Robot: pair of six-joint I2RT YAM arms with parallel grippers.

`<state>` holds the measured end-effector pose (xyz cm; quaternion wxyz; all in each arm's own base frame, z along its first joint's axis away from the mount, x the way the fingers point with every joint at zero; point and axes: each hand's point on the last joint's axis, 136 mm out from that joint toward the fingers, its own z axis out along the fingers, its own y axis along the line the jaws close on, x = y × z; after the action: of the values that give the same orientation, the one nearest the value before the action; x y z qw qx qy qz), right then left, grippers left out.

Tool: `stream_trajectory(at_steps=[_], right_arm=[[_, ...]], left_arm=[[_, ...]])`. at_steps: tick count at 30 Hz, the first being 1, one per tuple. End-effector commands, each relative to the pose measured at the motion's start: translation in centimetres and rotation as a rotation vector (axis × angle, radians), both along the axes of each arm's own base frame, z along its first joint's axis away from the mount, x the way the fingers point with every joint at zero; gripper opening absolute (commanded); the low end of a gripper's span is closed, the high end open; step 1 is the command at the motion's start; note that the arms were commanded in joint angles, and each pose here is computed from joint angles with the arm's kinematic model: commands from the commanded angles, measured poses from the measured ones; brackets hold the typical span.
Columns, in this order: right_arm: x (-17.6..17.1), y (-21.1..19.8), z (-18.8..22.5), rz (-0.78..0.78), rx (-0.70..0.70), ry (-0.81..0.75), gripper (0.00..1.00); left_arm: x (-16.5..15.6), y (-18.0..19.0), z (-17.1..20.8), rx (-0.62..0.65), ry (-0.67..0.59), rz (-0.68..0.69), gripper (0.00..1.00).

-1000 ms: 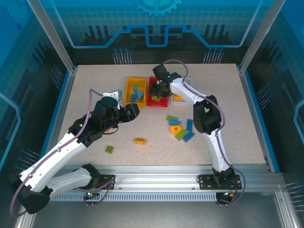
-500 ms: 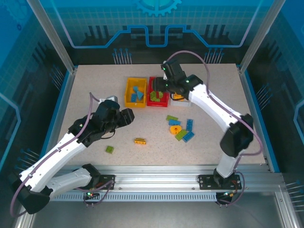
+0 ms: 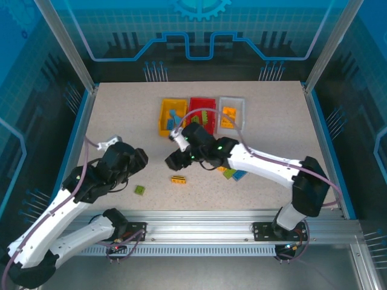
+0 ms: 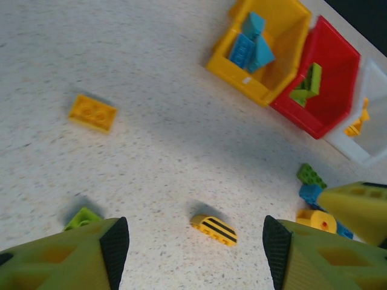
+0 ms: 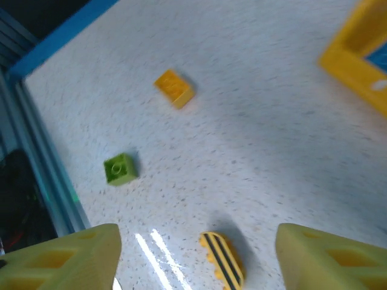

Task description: Sort the legos into containers by color

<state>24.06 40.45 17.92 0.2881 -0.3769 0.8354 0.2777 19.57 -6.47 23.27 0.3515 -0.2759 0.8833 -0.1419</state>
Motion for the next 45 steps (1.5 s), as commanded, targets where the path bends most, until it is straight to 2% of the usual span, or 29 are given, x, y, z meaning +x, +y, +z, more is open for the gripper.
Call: stream_trajectory(at_steps=[1,4,7,12,13,16,24,33,45], right_arm=[[-1.3,4.7,-2.9,0.185,-0.042,-0.033,0.74],[-0.7,7.4,-7.2,0.237,-0.141,-0.024,0.78],[0.7,9.5,-9.8,0.251,-0.194,-0.027,0.81],[3.2,12.0,-11.1,0.228,-0.234,-0.076,0.84],[3.5,12.4,-12.8,0.231,-0.26,-0.067,0.85],[4.2,13.5,-14.2,0.24,-0.292,-0.058,0.85],[6.0,15.4,-16.8,0.228,-0.336,-0.075,0.85],[5.9,17.2,-17.6,0.229,-0.311,-0.083,0.79],[5.5,18.5,-16.5,0.221,-0.274,-0.094,0.48]], left_arm=[[-2.2,3.3,-1.2,0.038,0.031,0.136,0.64],[-3.0,4.6,-0.4,0.011,-0.011,0.188,0.64],[-3.6,5.4,0.2,-0.014,-0.04,0.22,0.64],[-4.0,5.8,0.6,-0.023,-0.053,0.226,0.64],[-4.0,5.8,0.7,-0.024,-0.054,0.225,0.64],[-4.0,5.7,0.8,-0.032,-0.056,0.223,0.64],[-4.3,6.0,1.3,-0.031,-0.07,0.22,0.64],[-4.3,6.1,1.5,-0.032,-0.073,0.218,0.64],[-4.3,6.0,1.2,-0.035,-0.067,0.217,0.63]])
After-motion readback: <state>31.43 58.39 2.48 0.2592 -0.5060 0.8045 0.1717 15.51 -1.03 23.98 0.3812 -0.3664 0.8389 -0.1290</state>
